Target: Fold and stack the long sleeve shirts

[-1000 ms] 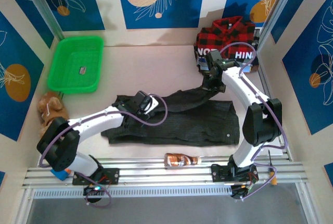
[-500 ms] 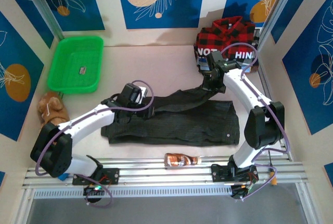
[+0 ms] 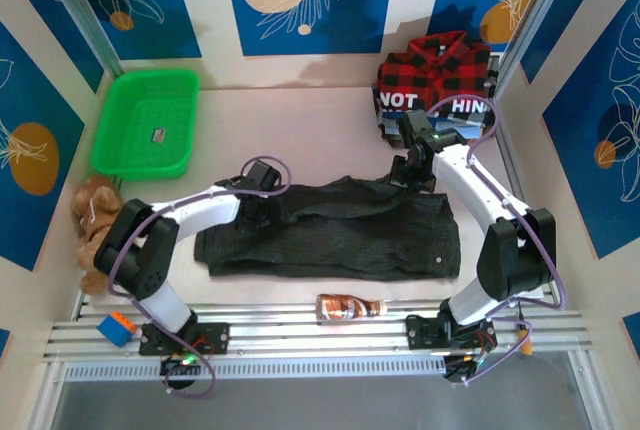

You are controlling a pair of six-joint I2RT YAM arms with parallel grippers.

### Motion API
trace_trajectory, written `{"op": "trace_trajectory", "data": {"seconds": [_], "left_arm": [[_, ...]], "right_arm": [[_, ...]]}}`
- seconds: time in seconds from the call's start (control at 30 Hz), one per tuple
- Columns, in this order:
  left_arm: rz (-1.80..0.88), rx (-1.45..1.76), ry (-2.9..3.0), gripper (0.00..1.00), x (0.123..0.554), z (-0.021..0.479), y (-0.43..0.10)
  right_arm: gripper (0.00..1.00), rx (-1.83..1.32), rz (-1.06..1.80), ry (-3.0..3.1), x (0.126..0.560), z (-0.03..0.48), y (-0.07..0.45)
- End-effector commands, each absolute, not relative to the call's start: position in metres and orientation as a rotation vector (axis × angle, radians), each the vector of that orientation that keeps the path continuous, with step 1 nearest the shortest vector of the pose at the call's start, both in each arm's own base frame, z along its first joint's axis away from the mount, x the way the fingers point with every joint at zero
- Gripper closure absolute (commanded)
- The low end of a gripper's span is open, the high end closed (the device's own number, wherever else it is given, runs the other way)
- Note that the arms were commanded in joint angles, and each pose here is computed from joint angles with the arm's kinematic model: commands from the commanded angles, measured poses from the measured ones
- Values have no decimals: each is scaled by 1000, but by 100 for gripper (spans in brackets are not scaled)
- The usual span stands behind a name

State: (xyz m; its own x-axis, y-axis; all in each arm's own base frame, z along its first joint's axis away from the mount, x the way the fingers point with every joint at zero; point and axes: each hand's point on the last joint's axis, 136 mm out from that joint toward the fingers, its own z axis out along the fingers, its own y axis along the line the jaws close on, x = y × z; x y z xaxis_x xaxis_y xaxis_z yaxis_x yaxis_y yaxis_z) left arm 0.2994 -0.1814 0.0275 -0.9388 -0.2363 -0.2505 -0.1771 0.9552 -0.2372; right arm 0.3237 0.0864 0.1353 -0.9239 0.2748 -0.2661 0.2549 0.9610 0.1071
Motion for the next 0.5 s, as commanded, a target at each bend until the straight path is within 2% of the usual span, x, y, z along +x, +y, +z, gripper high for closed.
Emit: {"op": "trace_trajectory", "data": {"seconds": [0.0, 0.23, 0.47], "left_arm": [[-76, -313, 2917, 53, 283, 11, -144], [79, -259, 2985, 60, 274, -2, -114], [40, -176, 2952, 62, 281, 8, -115]], "right_arm": [[100, 434, 96, 2840, 312, 135, 80], [100, 470, 43, 2866, 300, 117, 63], [100, 466, 3, 2874, 293, 94, 55]]}}
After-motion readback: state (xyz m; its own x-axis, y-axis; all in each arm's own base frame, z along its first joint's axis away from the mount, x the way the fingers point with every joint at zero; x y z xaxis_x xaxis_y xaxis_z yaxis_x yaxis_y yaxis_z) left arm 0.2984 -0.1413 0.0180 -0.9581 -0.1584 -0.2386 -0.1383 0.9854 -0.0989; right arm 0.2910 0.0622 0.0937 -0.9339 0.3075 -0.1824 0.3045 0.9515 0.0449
